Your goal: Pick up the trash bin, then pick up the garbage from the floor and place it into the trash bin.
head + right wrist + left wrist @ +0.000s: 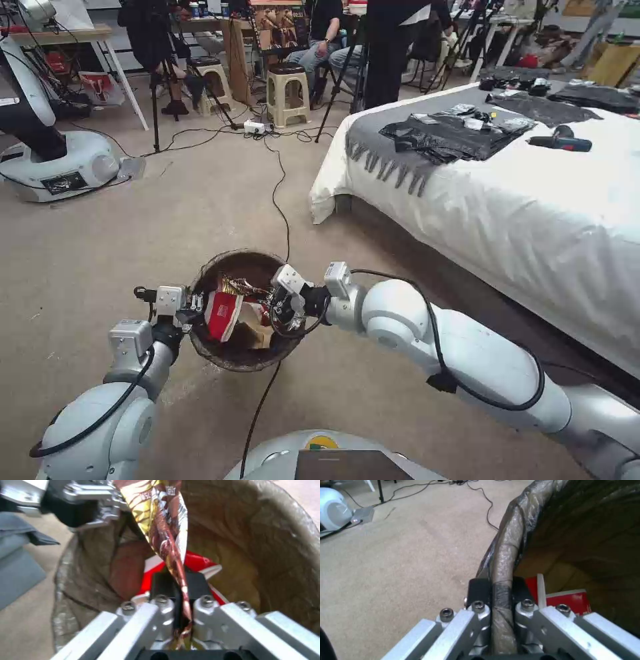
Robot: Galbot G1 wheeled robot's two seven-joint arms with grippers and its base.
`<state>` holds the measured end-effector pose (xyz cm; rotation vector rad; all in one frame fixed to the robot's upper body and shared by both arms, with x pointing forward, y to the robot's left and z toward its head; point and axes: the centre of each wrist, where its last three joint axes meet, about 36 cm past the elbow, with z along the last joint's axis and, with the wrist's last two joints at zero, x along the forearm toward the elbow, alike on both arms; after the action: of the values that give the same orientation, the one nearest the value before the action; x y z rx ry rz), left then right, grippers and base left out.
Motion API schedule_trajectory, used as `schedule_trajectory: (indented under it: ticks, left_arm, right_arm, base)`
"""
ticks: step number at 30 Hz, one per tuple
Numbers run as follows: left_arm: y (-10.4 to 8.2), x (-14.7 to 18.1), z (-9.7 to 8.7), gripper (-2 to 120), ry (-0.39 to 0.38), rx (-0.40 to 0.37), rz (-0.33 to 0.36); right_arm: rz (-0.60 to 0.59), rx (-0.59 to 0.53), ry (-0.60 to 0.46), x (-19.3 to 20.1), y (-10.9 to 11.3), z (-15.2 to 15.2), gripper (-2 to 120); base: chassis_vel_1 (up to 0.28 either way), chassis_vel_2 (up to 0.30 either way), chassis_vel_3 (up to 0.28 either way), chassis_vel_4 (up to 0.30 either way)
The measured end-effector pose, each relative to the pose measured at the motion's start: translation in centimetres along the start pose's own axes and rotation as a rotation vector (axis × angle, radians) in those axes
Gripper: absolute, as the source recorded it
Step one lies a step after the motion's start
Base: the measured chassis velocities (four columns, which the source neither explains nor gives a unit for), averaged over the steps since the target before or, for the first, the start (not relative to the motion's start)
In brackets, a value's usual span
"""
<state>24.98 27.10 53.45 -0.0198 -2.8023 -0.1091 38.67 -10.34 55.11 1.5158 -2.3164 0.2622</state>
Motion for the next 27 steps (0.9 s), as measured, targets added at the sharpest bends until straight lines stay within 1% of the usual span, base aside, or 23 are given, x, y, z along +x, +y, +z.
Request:
schedule_trajectory:
  ticks: [1, 2, 4, 5, 8, 9, 10, 13, 14, 15, 16, 19, 20, 21, 22, 23, 24, 25, 26, 27]
  left_arm:
    - [0.0, 0.0, 0.0, 3, 0.000, 0.000, 0.000]
    - [0.0, 0.0, 0.0, 3, 0.000, 0.000, 0.000]
    - [0.0, 0.0, 0.0, 3, -0.001, 0.001, 0.001]
    - [0.0, 0.0, 0.0, 3, -0.001, 0.001, 0.001]
    - [0.0, 0.0, 0.0, 3, -0.001, 0.001, 0.002]
    - [0.0, 0.0, 0.0, 3, -0.002, 0.001, 0.002]
    - [0.0, 0.0, 0.0, 3, -0.002, 0.001, 0.002]
    - [-0.1, 0.1, -0.1, 3, -0.002, 0.001, 0.003]
    - [-0.1, 0.1, -0.1, 3, -0.002, 0.001, 0.004]
    - [-0.1, 0.1, -0.1, 3, -0.002, 0.001, 0.004]
    - [-0.1, 0.1, -0.1, 3, -0.002, 0.001, 0.004]
    - [-0.1, 0.1, -0.1, 3, -0.003, 0.002, 0.005]
    - [-0.1, 0.1, -0.1, 3, -0.003, 0.002, 0.005]
    - [-0.1, 0.1, -0.1, 3, -0.004, 0.002, 0.005]
    - [-0.1, 0.1, -0.1, 3, -0.004, 0.002, 0.005]
    - [-0.1, 0.1, -0.1, 3, -0.004, 0.002, 0.005]
    - [-0.1, 0.1, -0.1, 3, -0.005, 0.002, 0.005]
    - [-0.1, 0.1, -0.1, 3, -0.005, 0.002, 0.005]
    - [-0.1, 0.1, -0.1, 3, -0.005, 0.002, 0.005]
    - [-0.1, 0.1, -0.1, 3, -0.005, 0.003, 0.004]
  right_arm:
    - [0.000, 0.000, 0.000, 0.0, 0.0, 0.0, 3]
    - [0.017, -0.003, 0.002, -0.3, 0.2, 0.1, 10]
    - [0.024, -0.005, 0.002, -0.5, 0.3, 0.1, 19]
    - [0.024, -0.005, 0.002, -0.5, 0.3, 0.1, 19]
    - [0.028, -0.006, 0.002, -0.8, 0.5, 0.1, 31]
    - [0.030, -0.007, 0.002, -0.9, 0.5, 0.1, 37]
    - [0.030, -0.007, 0.002, -0.9, 0.5, 0.1, 37]
    - [0.037, -0.010, 0.000, -1.1, 0.5, 0.0, 52]
    - [0.038, -0.009, -0.002, -1.1, 0.5, 0.0, 58]
    - [0.038, -0.009, -0.002, -1.1, 0.5, 0.0, 58]
    - [0.038, -0.009, -0.003, -1.1, 0.5, -0.1, 61]
    - [0.047, -0.010, -0.014, -1.1, 0.4, -0.3, 74]
    - [0.047, -0.010, -0.014, -1.1, 0.4, -0.3, 74]
    - [0.053, -0.012, -0.019, -1.1, 0.4, -0.4, 80]
    - [0.054, -0.013, -0.020, -1.1, 0.4, -0.4, 82]
    - [0.061, -0.016, -0.029, -0.9, 0.3, -0.5, 88]
    - [0.065, -0.018, -0.038, -0.7, 0.2, -0.7, 92]
    - [0.065, -0.018, -0.038, -0.7, 0.2, -0.7, 92]
    - [0.072, -0.020, -0.052, -0.4, 0.1, -0.9, 96]
    - [0.082, -0.022, -0.070, 0.0, 0.0, -1.1, 98]
  base:
    - [0.000, 0.000, 0.000, 0.000]
    - [0.000, 0.000, 0.000, 0.000]
    - [0.000, 0.000, 0.000, 0.000]
    - [0.000, 0.000, 0.000, 0.000]
    - [0.000, 0.000, 0.000, 0.000]
    - [0.000, 0.000, 0.000, 0.000]
    - [0.000, 0.000, 0.000, 0.000]
    - [0.000, 0.000, 0.000, 0.000]
    - [0.000, 0.000, 0.000, 0.000]
    - [0.000, 0.000, 0.000, 0.000]
    - [0.000, 0.000, 0.000, 0.000]
    - [0.000, 0.000, 0.000, 0.000]
    - [0.000, 0.000, 0.000, 0.000]
    - [0.000, 0.000, 0.000, 0.000]
    - [0.000, 0.000, 0.000, 0.000]
    - [0.000, 0.000, 0.000, 0.000]
    - [0.000, 0.000, 0.000, 0.000]
    - [0.000, 0.000, 0.000, 0.000]
    - [0.000, 0.000, 0.000, 0.000]
    - [0.000, 0.000, 0.000, 0.000]
